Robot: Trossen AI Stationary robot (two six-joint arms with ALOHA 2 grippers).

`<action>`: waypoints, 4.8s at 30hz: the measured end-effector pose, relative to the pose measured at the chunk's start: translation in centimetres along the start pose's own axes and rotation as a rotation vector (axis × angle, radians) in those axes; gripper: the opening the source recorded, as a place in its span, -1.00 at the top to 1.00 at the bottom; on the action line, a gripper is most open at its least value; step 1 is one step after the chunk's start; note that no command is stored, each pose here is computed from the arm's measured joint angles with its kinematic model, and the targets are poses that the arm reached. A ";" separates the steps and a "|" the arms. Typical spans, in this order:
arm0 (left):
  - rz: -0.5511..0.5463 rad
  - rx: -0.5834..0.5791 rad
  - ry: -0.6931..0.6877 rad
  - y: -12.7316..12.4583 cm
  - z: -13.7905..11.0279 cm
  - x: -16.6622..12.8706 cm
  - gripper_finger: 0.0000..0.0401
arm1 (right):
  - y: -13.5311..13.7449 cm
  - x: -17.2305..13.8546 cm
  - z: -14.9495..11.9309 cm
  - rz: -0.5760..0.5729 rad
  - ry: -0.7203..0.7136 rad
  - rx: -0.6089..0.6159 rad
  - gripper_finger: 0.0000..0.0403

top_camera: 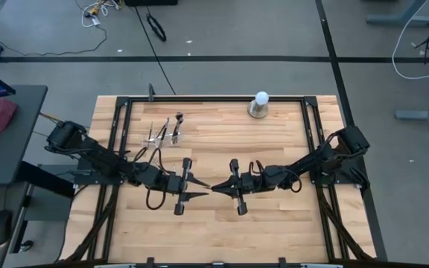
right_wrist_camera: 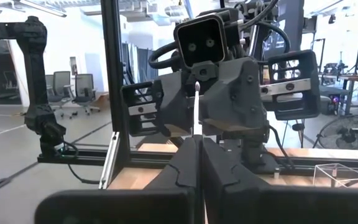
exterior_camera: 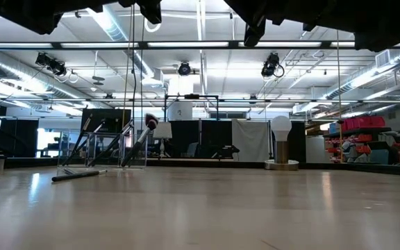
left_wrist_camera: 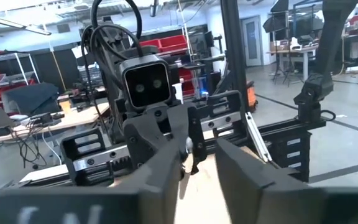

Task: Put items in baskets/containers
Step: Put the black eyeshadow brush into the middle section of the transparent organizer, then put the black eyeshadow brush into the left section of the transparent organizer

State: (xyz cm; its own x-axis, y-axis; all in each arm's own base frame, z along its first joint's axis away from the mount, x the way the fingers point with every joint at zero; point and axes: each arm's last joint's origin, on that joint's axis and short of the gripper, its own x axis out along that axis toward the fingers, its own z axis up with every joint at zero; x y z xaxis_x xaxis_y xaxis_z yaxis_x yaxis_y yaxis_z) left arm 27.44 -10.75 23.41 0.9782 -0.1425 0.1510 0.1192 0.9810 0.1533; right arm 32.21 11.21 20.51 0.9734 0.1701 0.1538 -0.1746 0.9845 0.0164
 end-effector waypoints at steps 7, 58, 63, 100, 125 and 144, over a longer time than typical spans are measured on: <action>0.006 -0.022 0.007 0.1 -0.1 0.0 0.93 | -0.1 0.0 -0.1 -0.028 0.025 0.037 0.89; 1.050 -0.511 0.864 16.3 -0.2 -12.9 0.88 | -0.8 -1.3 -1.0 -0.235 0.331 0.083 0.07; 1.067 -0.566 0.860 17.2 -0.3 -13.5 0.70 | -0.8 -1.3 -1.0 -0.234 0.331 0.084 0.07; 0.816 -0.745 0.886 -2.9 -0.3 -2.5 0.67 | -0.3 -3.0 -4.0 -0.039 0.706 -0.094 0.07; 1.331 -0.692 0.811 -2.7 -8.6 -2.5 0.12 | 0.5 -6.4 -6.8 0.002 0.826 -0.126 0.07; 1.452 -0.618 0.806 -4.1 -13.7 -3.1 0.17 | 0.7 -6.3 -6.7 0.009 0.809 -0.124 0.07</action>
State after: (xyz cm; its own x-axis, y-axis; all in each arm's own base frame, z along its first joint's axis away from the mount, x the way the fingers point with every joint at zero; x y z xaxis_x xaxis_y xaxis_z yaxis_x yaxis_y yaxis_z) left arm 26.21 -12.53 8.94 0.1542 0.7127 -0.6843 -0.9838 0.1750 -0.0394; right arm 26.94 11.07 12.97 0.7868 0.1090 -0.6075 -0.2110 0.9725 -0.0987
